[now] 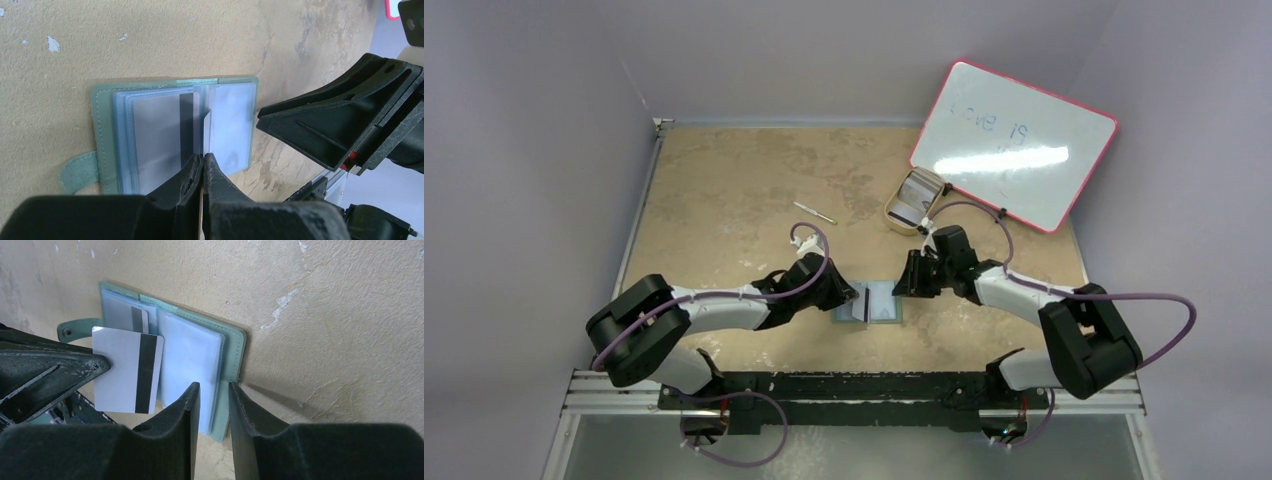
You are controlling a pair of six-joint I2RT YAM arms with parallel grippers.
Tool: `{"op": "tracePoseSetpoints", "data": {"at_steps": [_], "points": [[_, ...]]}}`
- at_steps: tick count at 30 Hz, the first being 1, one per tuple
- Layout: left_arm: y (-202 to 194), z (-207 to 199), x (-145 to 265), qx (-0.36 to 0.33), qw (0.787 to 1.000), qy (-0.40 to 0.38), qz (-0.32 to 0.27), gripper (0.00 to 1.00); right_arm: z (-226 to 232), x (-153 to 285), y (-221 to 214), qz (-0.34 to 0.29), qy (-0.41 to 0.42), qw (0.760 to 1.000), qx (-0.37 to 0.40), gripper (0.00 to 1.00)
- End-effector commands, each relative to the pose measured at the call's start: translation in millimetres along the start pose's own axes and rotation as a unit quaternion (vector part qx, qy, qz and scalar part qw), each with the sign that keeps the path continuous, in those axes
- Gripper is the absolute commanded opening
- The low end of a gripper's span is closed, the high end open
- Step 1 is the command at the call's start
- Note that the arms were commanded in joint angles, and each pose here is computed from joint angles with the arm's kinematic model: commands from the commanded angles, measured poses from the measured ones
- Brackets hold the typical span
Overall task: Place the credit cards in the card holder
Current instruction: Insert the credit card into the card holder.
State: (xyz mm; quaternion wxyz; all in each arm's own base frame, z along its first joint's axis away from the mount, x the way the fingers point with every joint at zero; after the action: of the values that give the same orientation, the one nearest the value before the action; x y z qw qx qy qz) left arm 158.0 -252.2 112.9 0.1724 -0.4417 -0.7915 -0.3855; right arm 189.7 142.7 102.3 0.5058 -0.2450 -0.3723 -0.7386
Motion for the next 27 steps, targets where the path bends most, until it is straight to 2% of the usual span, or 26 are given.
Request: {"op": "tracePoseSetpoints", "data": {"at_steps": [1, 22, 27], "points": [[9, -9, -2, -0.011, 1.0, -0.012, -0.023, 0.0, 2, 1, -1, 0.0, 0.009, 1.0, -0.007, 0.3], [0, 8, -16, -0.013, 0.999, 0.018, -0.026, 0.0, -8, -3, -17, 0.015, 0.014, 0.999, -0.027, 0.29], [-4, 15, -20, -0.007, 0.999, 0.013, -0.035, 0.0, -7, -2, -17, 0.02, 0.026, 0.999, -0.025, 0.25]]}}
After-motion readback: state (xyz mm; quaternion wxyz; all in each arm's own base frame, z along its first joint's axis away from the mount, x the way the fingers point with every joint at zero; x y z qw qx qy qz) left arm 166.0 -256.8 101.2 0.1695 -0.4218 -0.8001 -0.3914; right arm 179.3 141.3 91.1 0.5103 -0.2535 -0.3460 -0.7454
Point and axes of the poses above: each gripper's point midway between its finger pads, its own x axis back along the fingers, its own z axis along the line the jaws close on, y = z × x, the point moved 10 cm from there along x, back along the fingers, and after that the axes turned 7 degrees about -x, right-handed, at the moved point
